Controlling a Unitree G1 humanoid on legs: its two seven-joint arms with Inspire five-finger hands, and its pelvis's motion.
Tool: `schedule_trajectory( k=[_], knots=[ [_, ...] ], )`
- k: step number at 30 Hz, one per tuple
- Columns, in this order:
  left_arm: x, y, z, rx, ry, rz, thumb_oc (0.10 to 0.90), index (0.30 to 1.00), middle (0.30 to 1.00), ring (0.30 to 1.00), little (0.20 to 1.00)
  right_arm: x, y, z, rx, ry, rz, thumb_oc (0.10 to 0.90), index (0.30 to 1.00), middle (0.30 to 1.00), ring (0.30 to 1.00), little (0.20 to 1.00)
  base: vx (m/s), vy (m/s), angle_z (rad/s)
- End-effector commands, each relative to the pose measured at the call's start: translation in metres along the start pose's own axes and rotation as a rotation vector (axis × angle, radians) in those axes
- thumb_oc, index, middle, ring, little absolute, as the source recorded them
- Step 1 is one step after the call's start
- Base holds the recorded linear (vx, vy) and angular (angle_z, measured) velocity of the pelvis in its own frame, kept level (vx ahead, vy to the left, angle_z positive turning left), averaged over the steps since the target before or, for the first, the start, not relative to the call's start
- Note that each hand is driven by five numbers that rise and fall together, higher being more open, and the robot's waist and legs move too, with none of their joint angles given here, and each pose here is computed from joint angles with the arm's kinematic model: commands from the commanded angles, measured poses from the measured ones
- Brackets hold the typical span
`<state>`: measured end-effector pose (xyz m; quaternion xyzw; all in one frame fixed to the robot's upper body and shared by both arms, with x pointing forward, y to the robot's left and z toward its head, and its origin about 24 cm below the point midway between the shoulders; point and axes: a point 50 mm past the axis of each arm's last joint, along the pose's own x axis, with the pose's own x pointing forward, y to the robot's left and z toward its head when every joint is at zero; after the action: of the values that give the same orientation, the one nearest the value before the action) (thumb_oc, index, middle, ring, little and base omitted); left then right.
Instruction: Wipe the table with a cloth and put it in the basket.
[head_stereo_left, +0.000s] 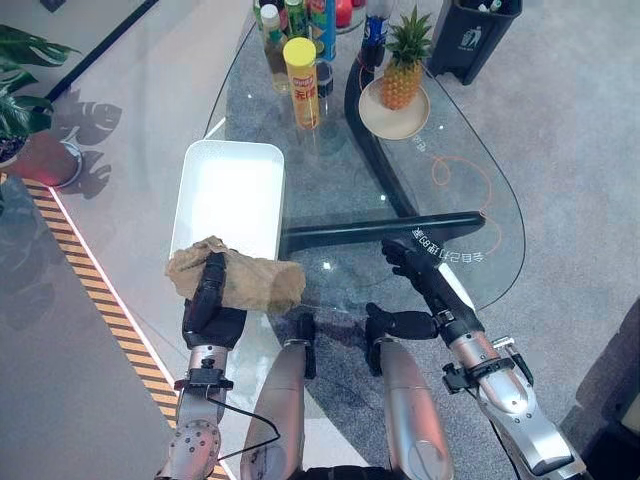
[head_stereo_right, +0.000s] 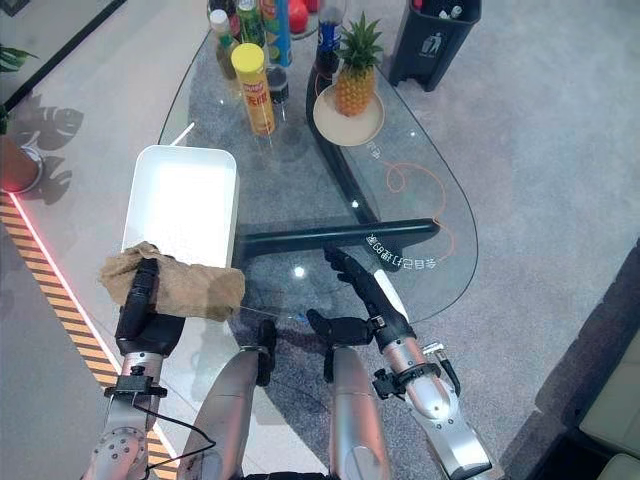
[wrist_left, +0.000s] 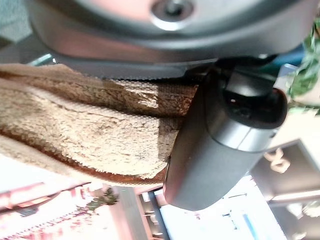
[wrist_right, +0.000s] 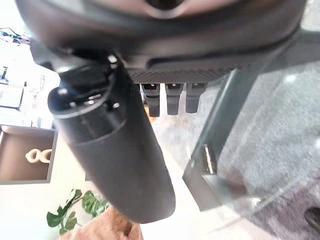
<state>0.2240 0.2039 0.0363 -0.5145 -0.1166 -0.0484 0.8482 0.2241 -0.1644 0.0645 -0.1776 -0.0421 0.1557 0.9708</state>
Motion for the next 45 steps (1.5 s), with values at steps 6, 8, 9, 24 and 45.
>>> schedule_trajectory(
  k=[6, 8, 9, 24, 45],
  knots=[
    [0.030, -0.026, 0.061, 0.558, -0.245, 0.022, 0.100, 0.300, 0.300, 0.300, 0.200, 0.006, 0.009, 0.000, 0.019, 0.035, 0.096, 0.800, 0.900, 0.900, 0.900, 0.900, 0.03, 0.083, -0.02],
    [0.034, -0.026, 0.066, 0.633, -0.262, 0.049, 0.100, 0.300, 0.300, 0.300, 0.200, 0.006, 0.010, -0.005, 0.019, 0.067, 0.112, 0.800, 0.900, 0.900, 0.900, 0.900, 0.01, 0.086, -0.03],
    [0.039, -0.025, 0.073, 0.730, -0.289, 0.089, 0.100, 0.300, 0.300, 0.300, 0.200, 0.005, 0.012, -0.011, 0.024, 0.101, 0.131, 0.800, 0.900, 0.900, 0.900, 0.900, 0.00, 0.114, -0.09],
    [0.099, -0.064, 0.134, 1.125, -0.561, 0.154, 0.100, 0.300, 0.300, 0.300, 0.200, 0.006, 0.040, -0.030, 0.055, 0.199, 0.231, 0.800, 0.900, 0.900, 0.900, 0.900, -0.04, 0.032, -0.04],
    [0.160, -0.166, 0.202, 1.414, -0.828, 0.052, 0.100, 0.300, 0.300, 0.300, 0.200, 0.022, 0.064, -0.016, 0.155, 0.128, 0.286, 0.800, 0.900, 0.900, 0.900, 0.900, -0.04, -0.046, 0.00]
  ],
)
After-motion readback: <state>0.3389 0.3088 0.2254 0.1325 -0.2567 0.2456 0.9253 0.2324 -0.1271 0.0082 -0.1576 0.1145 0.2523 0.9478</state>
